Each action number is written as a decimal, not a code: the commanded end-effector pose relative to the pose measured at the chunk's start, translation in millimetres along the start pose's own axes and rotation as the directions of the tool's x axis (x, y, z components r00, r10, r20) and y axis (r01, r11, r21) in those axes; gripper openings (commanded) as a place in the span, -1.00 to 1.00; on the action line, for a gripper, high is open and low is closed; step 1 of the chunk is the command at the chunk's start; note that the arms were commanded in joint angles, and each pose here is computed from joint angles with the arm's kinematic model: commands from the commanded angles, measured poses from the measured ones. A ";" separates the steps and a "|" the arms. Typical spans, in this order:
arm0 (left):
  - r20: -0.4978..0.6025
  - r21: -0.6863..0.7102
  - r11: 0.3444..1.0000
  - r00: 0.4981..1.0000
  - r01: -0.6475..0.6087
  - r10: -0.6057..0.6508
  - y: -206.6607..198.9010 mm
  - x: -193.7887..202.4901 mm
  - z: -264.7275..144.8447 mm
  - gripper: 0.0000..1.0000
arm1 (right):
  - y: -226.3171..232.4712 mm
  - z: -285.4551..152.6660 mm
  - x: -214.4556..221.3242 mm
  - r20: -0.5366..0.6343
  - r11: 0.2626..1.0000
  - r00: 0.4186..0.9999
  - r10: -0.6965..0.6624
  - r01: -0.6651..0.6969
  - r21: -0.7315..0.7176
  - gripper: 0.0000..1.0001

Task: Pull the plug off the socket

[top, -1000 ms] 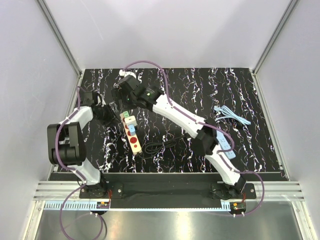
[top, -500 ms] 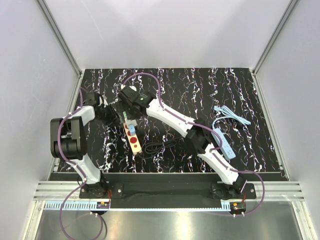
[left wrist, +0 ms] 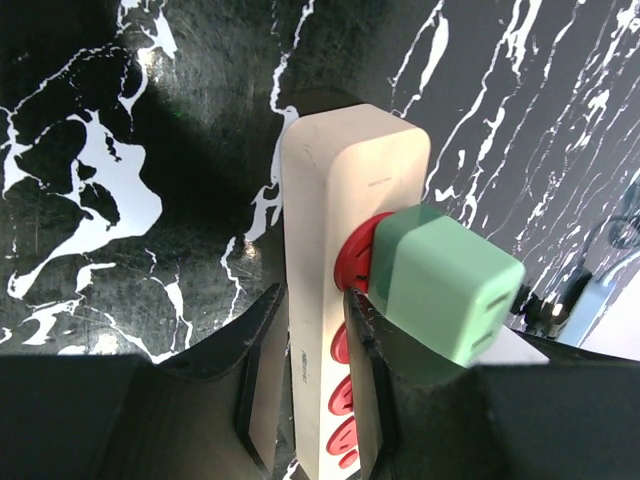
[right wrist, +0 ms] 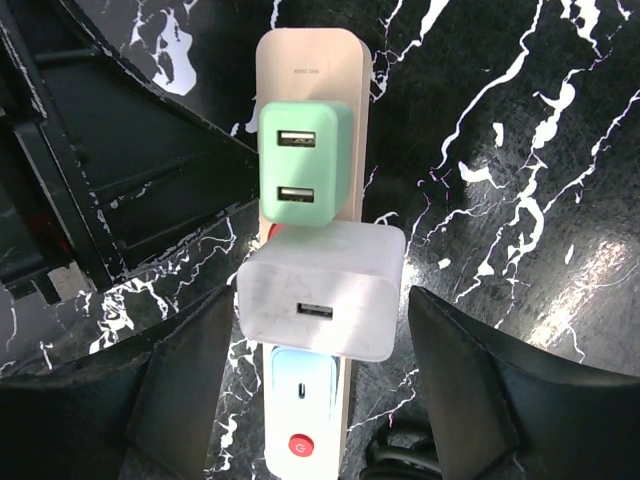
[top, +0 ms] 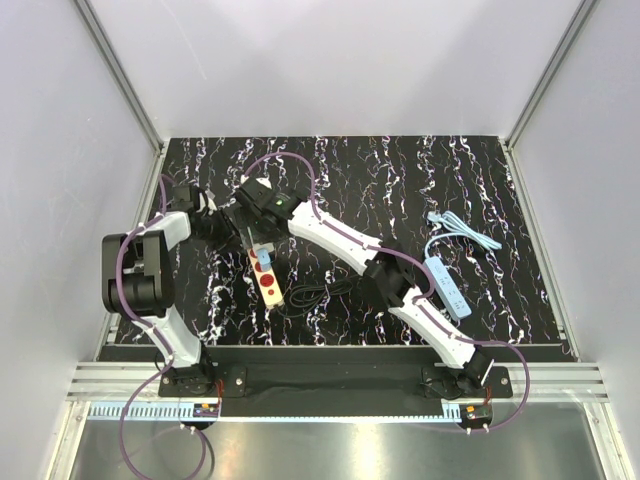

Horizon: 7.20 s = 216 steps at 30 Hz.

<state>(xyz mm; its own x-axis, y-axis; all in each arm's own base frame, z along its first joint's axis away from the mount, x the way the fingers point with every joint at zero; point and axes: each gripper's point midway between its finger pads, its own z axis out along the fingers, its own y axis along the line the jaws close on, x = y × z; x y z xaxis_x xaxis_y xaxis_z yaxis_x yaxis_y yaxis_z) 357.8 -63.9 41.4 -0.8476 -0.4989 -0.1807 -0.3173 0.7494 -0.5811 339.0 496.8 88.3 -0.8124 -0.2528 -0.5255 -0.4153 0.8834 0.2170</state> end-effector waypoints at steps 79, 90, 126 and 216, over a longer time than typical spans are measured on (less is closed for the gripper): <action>-0.152 -0.163 0.982 0.986 -0.090 0.065 10.8 30.2 32.4 -0.43 | 88.7 -119.9 -108.2 0.456 0.979 0.890 0.025 0.071 -0.192 -1.00; -0.149 -0.203 0.970 0.983 -0.134 0.105 10.8 32.9 32.2 -0.44 | 87.8 -167.5 -141.1 0.440 0.910 0.857 0.267 -0.074 -0.408 -1.00; 0.071 -0.074 0.965 0.964 -0.252 0.258 -42.9 8.4 -58.1 -0.33 | -5.5 -205.3 -123.2 0.454 0.969 0.867 0.205 -0.116 -0.217 -1.00; -0.002 0.315 0.949 1.000 -0.006 0.007 -40.8 -19.5 9.1 -0.42 | -35.1 -29.0 -53.2 0.092 0.999 0.995 0.051 -0.051 -0.003 0.41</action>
<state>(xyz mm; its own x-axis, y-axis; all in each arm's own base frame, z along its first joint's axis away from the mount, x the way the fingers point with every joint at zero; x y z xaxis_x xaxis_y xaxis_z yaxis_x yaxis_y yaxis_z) 373.5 -87.7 47.5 -0.8557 -0.4992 -0.1363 -0.2242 0.5951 -0.7717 379.2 462.7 108.7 -0.8333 -0.1809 -0.5224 -0.3530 0.9013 0.2510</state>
